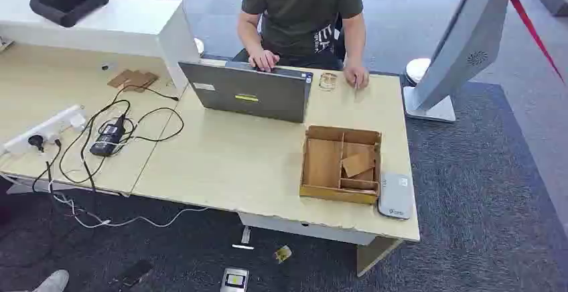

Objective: Pass the card to the sensor for recognition and then transmit it.

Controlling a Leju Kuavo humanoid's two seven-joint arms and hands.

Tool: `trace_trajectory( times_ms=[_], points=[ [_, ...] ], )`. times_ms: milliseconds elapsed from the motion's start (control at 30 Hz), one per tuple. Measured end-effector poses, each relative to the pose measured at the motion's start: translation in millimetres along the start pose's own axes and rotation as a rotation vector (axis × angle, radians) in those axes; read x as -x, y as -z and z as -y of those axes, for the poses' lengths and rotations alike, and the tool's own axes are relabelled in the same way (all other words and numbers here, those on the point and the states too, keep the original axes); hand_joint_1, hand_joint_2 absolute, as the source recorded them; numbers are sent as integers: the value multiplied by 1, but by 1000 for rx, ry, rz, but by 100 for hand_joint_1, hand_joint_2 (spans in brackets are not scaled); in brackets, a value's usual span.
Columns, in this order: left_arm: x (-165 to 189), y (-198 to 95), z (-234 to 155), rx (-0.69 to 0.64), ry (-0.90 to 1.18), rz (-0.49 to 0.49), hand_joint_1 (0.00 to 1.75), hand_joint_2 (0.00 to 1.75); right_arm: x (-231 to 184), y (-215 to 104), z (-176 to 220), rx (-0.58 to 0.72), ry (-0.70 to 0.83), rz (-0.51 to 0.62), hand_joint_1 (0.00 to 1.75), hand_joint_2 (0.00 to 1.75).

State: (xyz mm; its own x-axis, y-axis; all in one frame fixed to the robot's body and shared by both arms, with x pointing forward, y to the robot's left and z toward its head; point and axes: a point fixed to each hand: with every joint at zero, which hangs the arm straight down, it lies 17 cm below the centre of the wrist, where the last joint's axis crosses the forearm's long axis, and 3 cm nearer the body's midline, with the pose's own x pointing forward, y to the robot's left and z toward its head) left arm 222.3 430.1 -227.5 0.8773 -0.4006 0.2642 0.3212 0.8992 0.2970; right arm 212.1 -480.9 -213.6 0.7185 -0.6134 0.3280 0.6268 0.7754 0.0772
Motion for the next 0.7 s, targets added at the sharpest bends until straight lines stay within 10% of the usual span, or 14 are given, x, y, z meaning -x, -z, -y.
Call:
trace_trajectory(
  times_ms=[167, 367, 567, 700],
  points=[
    [13, -1, -7, -6, -58, -25, 0, 175, -74, -13, 31, 28, 275, 182, 0, 175],
    [30, -4, -6, 41, -127, -72, 0, 175, -266, -88, 52, 42, 513, 684, 0, 175],
    [41, -5, -7, 43, -131, -85, 0, 175, -441, -245, 51, 61, 498, 1230, 0, 175],
    [38, -7, 0, 82, -117, -76, 0, 175, -510, -352, 34, 321, 211, 1478, 0, 175]
  ],
)
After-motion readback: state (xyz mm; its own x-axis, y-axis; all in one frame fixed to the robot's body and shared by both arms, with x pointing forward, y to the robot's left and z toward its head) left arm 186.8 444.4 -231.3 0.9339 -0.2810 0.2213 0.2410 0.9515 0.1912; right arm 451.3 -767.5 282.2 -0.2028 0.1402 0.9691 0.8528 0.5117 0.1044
